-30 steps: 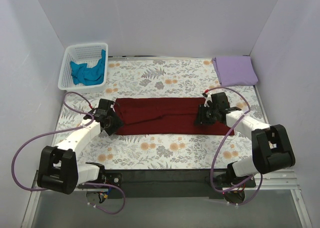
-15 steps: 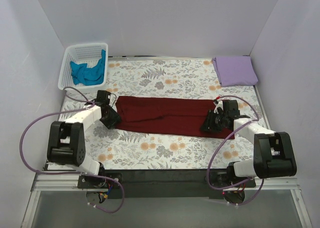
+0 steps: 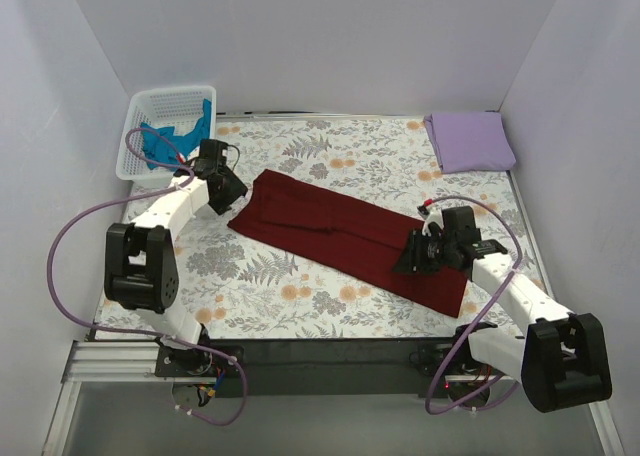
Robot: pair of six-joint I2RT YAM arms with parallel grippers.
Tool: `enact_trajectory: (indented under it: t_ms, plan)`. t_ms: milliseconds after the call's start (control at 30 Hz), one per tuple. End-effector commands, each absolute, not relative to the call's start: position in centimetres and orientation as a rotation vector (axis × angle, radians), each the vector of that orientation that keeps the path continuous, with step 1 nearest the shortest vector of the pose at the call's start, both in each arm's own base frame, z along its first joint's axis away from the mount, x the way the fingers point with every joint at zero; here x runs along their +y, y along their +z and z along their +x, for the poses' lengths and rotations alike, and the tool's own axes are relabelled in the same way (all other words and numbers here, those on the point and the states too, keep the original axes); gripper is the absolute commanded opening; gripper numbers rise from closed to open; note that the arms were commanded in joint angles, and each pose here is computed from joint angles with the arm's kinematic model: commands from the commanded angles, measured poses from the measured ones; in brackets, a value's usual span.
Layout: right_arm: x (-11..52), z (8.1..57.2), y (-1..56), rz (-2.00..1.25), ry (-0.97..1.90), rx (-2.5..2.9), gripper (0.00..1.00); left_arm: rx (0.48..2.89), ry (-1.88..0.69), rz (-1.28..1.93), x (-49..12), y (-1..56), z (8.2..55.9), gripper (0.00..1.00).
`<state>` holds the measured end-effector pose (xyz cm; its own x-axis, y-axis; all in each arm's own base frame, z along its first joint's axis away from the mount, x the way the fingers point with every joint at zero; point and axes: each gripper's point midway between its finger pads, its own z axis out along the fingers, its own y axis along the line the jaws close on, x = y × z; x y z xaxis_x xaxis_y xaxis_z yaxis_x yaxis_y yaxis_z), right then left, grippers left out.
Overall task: Fold and stack the t-shirts
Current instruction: Fold the tshirt
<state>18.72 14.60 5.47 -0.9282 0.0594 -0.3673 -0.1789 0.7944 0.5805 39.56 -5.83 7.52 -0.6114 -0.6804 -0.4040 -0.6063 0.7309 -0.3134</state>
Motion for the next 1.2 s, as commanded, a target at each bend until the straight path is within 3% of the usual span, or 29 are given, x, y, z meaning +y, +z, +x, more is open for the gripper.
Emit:
enact_trajectory:
  t_ms: [0, 100, 300, 733, 1000, 1167]
  plan:
    - [15.8, 21.1, 9.0, -0.221, 0.904, 2.502, 0.42, 2.300, -0.212, -0.840, -8.9, 14.0, 39.2, 0.48]
    - [16.8, 21.4, 9.4, -0.292, 0.870, 2.507, 0.42, 2.323, -0.247, -0.791, -12.4, 14.3, 37.6, 0.50]
    - [19.0, 20.2, 8.1, -0.425, 0.789, 2.558, 0.42, 2.460, -0.245, -0.802, -15.9, 9.4, 35.6, 0.49]
    - [21.1, 18.9, 3.5, -0.528, 0.743, 2.674, 0.41, 2.561, -0.098, -0.852, -14.8, 2.1, 38.8, 0.43]
    - [24.8, 20.0, 2.1, -0.557, 0.824, 2.759, 0.40, 2.571, -0.093, -0.742, -13.8, 0.5, 46.3, 0.42]
    - [31.7, 20.3, 3.1, -0.641, 1.011, 2.737, 0.40, 2.524, -0.129, -0.577, -15.7, 1.6, 53.6, 0.43]
